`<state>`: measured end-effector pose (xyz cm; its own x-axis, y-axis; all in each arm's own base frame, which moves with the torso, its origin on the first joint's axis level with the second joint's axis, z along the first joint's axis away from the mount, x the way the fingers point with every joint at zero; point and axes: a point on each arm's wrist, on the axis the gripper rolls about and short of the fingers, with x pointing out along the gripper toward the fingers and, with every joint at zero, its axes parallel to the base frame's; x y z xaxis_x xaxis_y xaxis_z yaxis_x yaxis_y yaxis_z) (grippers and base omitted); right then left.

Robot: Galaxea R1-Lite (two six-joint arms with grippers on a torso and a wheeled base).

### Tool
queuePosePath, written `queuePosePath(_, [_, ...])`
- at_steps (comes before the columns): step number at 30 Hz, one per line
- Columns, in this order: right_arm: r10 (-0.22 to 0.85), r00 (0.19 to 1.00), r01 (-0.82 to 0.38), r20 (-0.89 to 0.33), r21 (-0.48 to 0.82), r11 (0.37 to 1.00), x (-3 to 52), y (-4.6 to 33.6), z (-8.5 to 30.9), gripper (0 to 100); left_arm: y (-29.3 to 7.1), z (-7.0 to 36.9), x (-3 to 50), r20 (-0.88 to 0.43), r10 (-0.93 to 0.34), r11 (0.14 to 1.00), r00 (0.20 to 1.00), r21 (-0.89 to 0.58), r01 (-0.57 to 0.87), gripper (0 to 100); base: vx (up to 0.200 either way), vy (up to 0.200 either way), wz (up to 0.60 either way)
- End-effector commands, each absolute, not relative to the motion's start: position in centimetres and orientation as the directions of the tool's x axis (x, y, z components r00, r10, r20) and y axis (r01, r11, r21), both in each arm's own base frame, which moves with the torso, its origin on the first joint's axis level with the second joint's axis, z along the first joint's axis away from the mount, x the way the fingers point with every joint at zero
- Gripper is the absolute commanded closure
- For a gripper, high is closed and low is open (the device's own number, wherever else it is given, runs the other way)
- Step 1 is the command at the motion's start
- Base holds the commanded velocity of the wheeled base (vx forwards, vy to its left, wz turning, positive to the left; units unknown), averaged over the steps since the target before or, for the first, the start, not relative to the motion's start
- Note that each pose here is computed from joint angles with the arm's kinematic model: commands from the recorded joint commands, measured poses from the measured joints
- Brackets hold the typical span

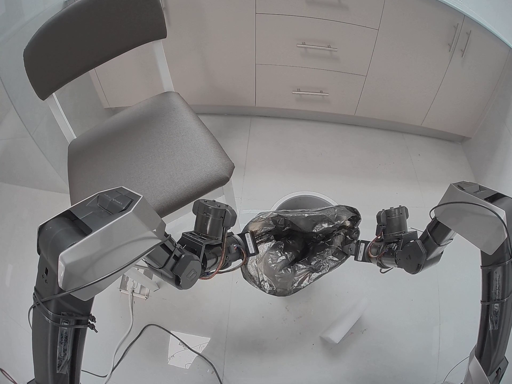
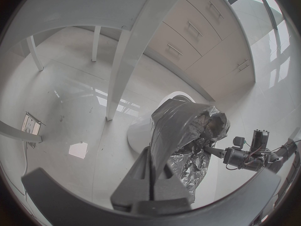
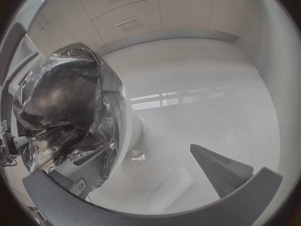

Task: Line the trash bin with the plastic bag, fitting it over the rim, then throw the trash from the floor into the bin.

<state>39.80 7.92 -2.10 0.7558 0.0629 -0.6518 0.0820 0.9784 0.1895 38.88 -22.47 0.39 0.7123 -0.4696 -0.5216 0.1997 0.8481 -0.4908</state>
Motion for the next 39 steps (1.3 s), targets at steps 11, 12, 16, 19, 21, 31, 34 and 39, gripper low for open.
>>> queuePosePath(11, [0.069,0.751,0.070,-0.656,0.184,0.980,39.6,8.5,-1.0,0,-22.6,0.4,38.8,-0.521,-0.472,0.847,0.711,-0.491,0.202,100,0.000,0.000,0.00])
queuePosePath(12, [0.069,0.751,0.070,-0.657,0.184,0.980,39.5,8.5,-0.9,0,-22.6,0.4,38.8,-0.521,-0.472,0.847,0.711,-0.491,0.202,100,0.000,0.000,0.00])
queuePosePath(16, [0.065,0.740,0.076,-0.670,0.179,0.981,39.1,8.3,-0.3,0,-22.6,0.3,38.8,-0.521,-0.472,0.847,0.711,-0.491,0.202,100,0.000,0.000,0.00])
queuePosePath(19, [0.054,0.736,0.083,-0.675,0.170,0.982,39.0,8.2,-0.5,0,-22.6,0.4,38.8,-0.520,-0.472,0.847,0.712,-0.492,0.203,100,0.000,0.000,0.00])
queuePosePath(21, [0.041,0.724,0.093,-0.688,0.156,0.983,38.7,8.1,-0.9,0,-22.6,0.4,38.8,-0.520,-0.472,0.847,0.712,-0.492,0.203,100,0.000,0.000,0.00])
queuePosePath(31, [0.023,0.653,0.068,-0.757,0.088,0.994,37.4,7.8,-1.8,0,-22.6,0.3,38.8,-0.523,-0.471,0.848,0.710,-0.491,0.201,100,0.000,0.000,0.00])
queuePosePath(34, [0.020,0.646,0.069,-0.763,0.085,0.994,37.3,7.7,-2.1,0,-22.6,0.2,38.8,-0.524,-0.471,0.848,0.710,-0.490,0.201,100,0.000,0.000,0.00])
queuePosePath(39, [0.023,0.673,0.082,-0.739,0.105,0.991,37.8,7.5,-1.3,0,-22.6,0.4,38.8,-0.521,-0.472,0.847,0.711,-0.491,0.202,100,0.000,0.000,0.00])
